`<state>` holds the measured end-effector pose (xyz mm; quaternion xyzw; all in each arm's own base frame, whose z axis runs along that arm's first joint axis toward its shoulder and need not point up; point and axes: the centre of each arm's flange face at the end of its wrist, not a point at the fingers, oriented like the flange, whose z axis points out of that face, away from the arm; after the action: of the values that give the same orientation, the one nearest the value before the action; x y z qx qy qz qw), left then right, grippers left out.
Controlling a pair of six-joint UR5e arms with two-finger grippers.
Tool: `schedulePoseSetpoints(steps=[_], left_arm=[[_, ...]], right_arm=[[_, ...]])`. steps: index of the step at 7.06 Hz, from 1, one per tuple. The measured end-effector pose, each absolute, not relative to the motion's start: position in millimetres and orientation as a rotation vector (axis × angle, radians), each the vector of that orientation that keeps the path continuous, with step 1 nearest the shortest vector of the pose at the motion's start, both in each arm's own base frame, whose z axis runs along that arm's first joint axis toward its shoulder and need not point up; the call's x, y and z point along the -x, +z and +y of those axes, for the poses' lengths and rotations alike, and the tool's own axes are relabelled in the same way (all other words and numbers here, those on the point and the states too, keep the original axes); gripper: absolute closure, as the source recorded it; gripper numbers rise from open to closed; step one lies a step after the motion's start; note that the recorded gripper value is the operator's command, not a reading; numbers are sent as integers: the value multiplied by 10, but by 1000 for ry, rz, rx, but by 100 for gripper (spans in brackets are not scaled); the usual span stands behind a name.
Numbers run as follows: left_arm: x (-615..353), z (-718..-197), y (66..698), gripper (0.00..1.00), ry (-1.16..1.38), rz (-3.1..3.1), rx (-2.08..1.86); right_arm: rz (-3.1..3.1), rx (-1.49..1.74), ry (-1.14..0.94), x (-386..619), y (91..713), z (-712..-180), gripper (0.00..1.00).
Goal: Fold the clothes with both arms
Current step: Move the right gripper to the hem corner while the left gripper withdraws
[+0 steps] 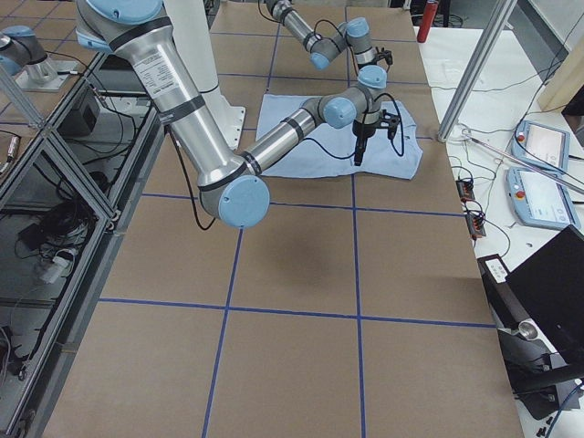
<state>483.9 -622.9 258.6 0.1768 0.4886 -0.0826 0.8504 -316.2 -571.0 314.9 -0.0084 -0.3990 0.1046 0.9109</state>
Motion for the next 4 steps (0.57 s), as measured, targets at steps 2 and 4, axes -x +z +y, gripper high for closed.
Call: schedulePoseSetpoints(steps=[2, 4], left_arm=[[-4310, -5642, 2706, 0, -46, 1015, -358], [-3899, -5185, 2649, 0, 48, 971, -369]], right_arm=[[-876, 12, 237, 3154, 3425, -4954, 0], [-886, 17, 257, 3653, 3528, -3922, 0]])
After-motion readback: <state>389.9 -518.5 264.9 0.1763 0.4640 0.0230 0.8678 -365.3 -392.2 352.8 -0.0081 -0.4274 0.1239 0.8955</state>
